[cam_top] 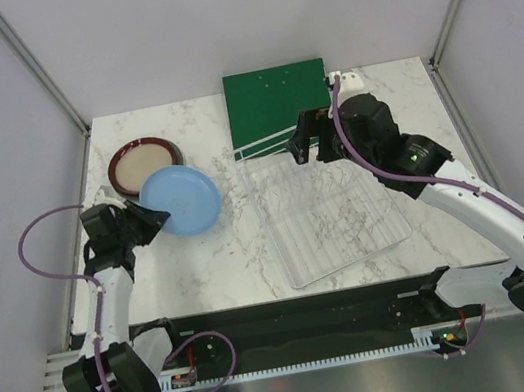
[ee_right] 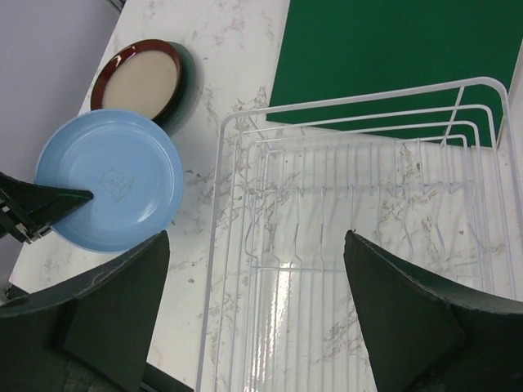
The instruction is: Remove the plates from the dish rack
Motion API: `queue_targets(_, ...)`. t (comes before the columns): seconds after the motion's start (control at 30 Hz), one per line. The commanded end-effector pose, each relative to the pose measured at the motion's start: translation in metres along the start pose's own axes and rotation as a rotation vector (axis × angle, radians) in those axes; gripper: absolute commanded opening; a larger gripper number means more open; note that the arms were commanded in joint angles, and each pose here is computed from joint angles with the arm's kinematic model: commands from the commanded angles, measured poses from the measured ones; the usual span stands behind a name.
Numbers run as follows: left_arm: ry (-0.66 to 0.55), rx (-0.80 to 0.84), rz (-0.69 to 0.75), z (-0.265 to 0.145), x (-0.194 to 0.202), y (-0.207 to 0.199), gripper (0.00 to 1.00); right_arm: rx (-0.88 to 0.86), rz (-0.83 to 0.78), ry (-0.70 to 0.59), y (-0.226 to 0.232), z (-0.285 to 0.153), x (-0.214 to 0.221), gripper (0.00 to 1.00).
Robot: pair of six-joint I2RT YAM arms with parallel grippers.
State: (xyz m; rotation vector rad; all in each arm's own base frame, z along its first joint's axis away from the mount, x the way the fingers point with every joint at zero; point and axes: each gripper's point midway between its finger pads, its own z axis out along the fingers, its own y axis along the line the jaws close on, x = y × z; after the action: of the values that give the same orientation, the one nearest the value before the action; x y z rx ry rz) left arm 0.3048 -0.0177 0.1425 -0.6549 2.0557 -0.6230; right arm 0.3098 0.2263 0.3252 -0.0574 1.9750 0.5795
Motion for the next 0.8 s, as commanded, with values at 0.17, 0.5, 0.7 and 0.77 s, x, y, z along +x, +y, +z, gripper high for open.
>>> queue_targets(0.17,0.139,-0.014,-0.068,0.027,0.052,0.038,0.02,0.024,-0.016,-0.002,-0.012,-0.003,0.006,0.93)
queue_targets(0.5,0.127,0.021,-0.118,0.050,0.042,0.040,0.02,0.056,-0.029,0.018,-0.028,-0.003,0.017,0.93)
queue_targets(0.7,0.095,0.174,-0.144,0.051,0.017,0.004,0.02,0.076,-0.032,0.052,-0.036,0.007,0.026,0.93)
queue_targets(0.77,0.076,0.207,-0.141,0.054,-0.003,-0.009,0.02,0.080,-0.035,0.065,-0.037,0.011,0.030,0.93)
